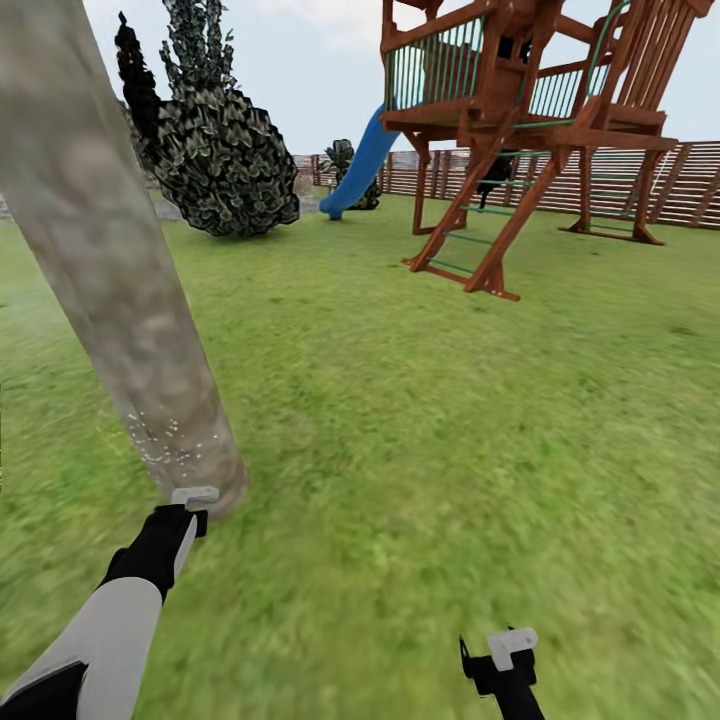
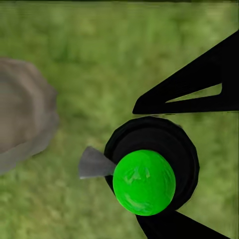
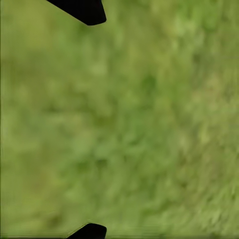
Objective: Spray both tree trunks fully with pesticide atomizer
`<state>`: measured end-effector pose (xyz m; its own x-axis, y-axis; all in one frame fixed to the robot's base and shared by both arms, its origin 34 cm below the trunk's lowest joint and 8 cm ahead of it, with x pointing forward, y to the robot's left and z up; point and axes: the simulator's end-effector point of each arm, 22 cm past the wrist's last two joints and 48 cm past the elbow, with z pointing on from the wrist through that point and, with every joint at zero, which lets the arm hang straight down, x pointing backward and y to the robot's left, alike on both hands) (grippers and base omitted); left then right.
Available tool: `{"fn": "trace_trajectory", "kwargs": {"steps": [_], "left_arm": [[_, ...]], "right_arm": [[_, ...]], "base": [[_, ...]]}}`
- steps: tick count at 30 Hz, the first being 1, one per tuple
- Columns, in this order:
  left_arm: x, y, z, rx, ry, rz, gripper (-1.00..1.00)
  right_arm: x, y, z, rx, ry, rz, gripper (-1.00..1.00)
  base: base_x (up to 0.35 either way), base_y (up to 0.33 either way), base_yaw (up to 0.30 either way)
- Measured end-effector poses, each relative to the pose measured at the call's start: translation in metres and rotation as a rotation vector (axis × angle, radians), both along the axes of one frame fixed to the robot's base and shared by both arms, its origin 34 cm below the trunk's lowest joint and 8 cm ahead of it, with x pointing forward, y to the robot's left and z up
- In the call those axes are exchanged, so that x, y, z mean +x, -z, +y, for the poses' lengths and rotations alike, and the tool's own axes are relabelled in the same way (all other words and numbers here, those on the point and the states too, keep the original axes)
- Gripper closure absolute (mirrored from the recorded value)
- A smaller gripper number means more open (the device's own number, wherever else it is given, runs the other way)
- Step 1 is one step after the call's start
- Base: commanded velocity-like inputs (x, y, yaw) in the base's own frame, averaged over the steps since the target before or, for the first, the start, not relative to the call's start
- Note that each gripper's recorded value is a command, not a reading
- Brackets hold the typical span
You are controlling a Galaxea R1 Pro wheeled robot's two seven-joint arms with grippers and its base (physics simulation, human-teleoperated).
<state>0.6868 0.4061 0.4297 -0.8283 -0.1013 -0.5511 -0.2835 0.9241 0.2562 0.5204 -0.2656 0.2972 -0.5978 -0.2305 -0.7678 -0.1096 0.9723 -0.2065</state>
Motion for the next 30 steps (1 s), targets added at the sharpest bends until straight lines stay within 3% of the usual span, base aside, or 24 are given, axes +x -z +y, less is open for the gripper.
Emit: {"fn": "trace_trajectory", "kwargs": {"steps": [16, 30], "left_arm": [[-0.0003, 0.0005, -0.0012, -0.002, 0.001, 0.002, 1.00], [-0.0003, 0.0007, -0.0014, -0.002, 0.001, 0.001, 1.00]], "right_arm": [[-0.0001, 0.0001, 0.0005, 0.000, -0.002, 0.001, -1.00], [-0.0001, 0.0002, 0.0010, 0.000, -0.002, 0.001, -1.00]], "base": [[0.169, -0.238, 0.272], [0.156, -0.241, 0.072]]}}
